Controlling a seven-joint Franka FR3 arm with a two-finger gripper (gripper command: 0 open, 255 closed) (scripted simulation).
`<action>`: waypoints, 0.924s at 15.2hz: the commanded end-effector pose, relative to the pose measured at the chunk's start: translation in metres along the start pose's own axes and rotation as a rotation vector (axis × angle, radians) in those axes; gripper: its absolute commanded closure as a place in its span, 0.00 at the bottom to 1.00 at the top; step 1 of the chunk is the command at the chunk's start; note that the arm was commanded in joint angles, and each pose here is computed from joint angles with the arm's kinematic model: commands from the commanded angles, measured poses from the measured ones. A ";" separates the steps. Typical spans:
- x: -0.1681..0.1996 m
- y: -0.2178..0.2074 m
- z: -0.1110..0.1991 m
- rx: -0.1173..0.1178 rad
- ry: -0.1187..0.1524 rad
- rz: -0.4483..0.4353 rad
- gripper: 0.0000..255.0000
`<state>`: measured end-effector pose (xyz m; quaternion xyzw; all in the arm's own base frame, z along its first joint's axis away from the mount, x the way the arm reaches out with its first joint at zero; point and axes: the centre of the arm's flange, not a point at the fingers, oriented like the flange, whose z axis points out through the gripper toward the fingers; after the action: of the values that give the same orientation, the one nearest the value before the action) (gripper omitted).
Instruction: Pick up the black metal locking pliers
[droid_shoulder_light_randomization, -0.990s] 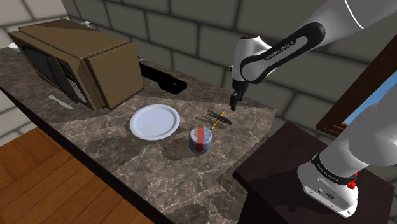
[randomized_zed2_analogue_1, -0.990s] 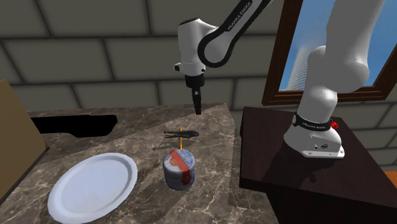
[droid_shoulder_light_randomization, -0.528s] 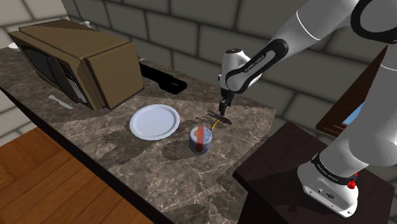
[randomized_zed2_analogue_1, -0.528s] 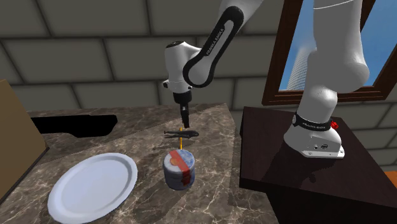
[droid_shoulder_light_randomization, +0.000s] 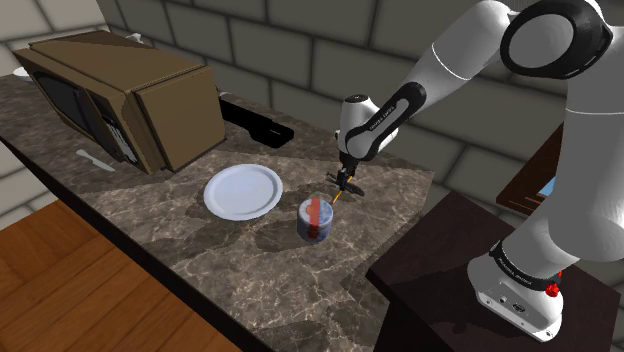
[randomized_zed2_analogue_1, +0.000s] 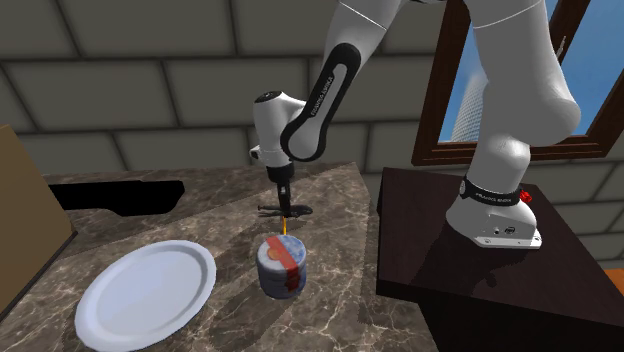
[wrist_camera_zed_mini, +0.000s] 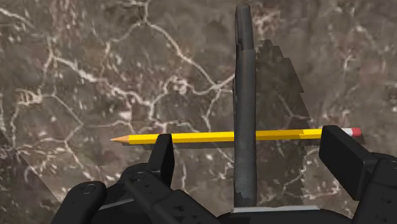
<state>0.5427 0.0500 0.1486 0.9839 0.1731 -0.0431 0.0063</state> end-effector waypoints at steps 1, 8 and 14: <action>0.001 0.000 0.011 0.000 0.000 0.000 0.00; 0.001 0.000 0.014 0.000 0.001 0.000 1.00; 0.001 0.000 0.009 0.000 0.000 0.000 1.00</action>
<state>0.5424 0.0506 0.1372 0.9839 0.1732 -0.0429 0.0064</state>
